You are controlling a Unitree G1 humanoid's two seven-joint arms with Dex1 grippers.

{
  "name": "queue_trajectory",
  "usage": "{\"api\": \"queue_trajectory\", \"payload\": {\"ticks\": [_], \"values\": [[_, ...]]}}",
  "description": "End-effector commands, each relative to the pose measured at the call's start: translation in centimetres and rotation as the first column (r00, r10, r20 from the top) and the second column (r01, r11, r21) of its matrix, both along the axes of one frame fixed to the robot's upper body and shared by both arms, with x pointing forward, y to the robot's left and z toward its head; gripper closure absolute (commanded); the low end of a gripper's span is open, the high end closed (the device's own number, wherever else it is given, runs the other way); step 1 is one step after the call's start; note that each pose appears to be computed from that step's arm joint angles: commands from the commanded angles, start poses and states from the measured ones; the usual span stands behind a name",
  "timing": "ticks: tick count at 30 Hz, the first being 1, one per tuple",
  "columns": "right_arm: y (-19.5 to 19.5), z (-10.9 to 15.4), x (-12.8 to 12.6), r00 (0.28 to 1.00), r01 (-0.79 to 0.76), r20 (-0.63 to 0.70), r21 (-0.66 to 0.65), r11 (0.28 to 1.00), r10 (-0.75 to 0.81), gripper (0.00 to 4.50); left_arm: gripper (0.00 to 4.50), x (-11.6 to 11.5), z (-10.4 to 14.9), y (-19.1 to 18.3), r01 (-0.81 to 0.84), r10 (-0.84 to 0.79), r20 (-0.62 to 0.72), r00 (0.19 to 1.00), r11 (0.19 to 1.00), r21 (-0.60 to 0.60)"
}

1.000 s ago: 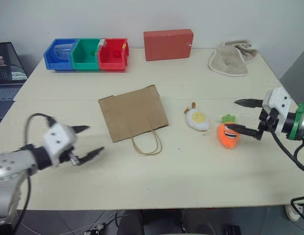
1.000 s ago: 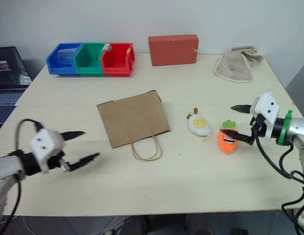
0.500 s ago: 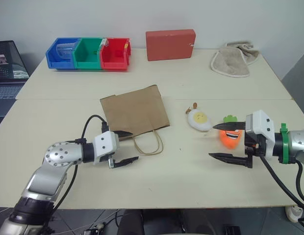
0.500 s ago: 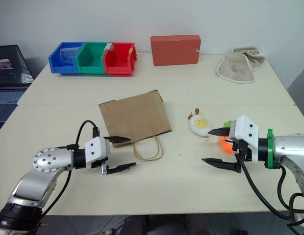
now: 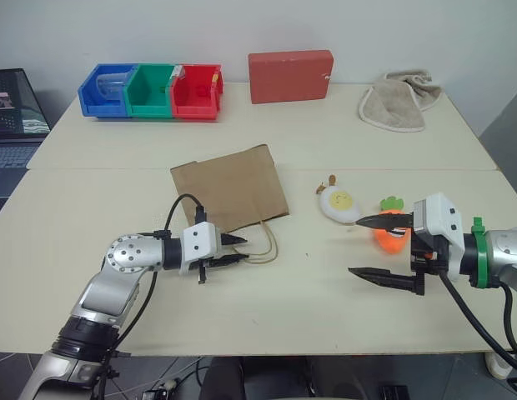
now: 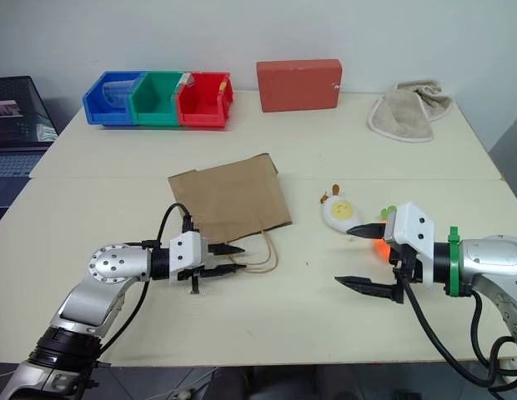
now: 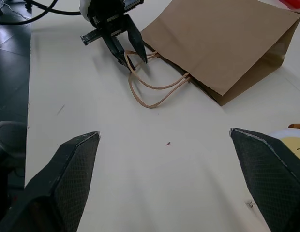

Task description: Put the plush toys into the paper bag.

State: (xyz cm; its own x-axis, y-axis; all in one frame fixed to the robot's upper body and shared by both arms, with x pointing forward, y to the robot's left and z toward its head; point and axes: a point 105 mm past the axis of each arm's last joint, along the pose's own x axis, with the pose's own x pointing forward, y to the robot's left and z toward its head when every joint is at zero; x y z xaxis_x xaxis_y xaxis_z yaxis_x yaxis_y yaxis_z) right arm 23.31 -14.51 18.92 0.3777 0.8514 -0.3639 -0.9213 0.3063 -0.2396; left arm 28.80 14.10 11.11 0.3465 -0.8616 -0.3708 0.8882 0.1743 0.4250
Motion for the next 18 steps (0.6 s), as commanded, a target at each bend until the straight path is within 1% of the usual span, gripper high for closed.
{"api": "queue_trajectory", "payload": {"ticks": [1, 5, 7, 9, 11, 12, 15, 18], "values": [[0.5, 0.9, -0.5, 0.999, -0.023, 0.041, 0.014, 1.0, 0.023, 0.0, 4.44, -0.2, 1.1, -0.2, 0.029, -0.029, 0.006, 1.0, 1.0, -0.012], [1.1, 0.5, -0.6, 0.999, -0.027, 0.041, 0.017, 0.999, 0.027, 0.0, 4.48, -0.1, 1.8, -0.5, 0.038, -0.038, -0.028, 0.999, 0.999, -0.009], [1.6, 0.4, -0.4, 0.999, -0.019, 0.042, 0.032, 0.999, 0.018, 0.0, 4.48, -0.2, 2.7, -0.7, 0.052, -0.053, -0.044, 0.998, 0.999, -0.011], [2.2, 0.1, 0.2, 0.999, 0.006, 0.031, 0.036, 0.999, -0.008, 0.0, 4.48, -0.2, 4.6, -1.1, 0.064, -0.068, -0.078, 0.995, 0.997, -0.051], [3.3, -0.3, 0.5, 1.0, 0.0, -0.001, 0.072, 0.997, 0.0, 0.0, 4.48, -0.1, 7.0, -1.4, 0.065, -0.081, -0.132, 0.988, 0.99, -0.122], [3.7, -0.4, 0.6, 1.0, -0.004, -0.011, 0.081, 0.997, 0.005, 0.0, 4.48, 0.0, 7.6, -1.5, 0.065, -0.086, -0.155, 0.984, 0.988, -0.142], [5.3, -1.5, 2.1, 0.999, 0.029, -0.023, 0.126, 0.992, -0.026, 0.54, 4.5, -0.3, 8.8, -1.4, 0.074, -0.117, -0.232, 0.966, 0.98, -0.186], [6.5, -2.1, 2.8, 1.0, 0.021, -0.023, 0.129, 0.991, -0.019, 1.62, 4.5, 0.0, 9.8, -1.4, 0.06, -0.123, -0.252, 0.96, 0.969, -0.241]]}}
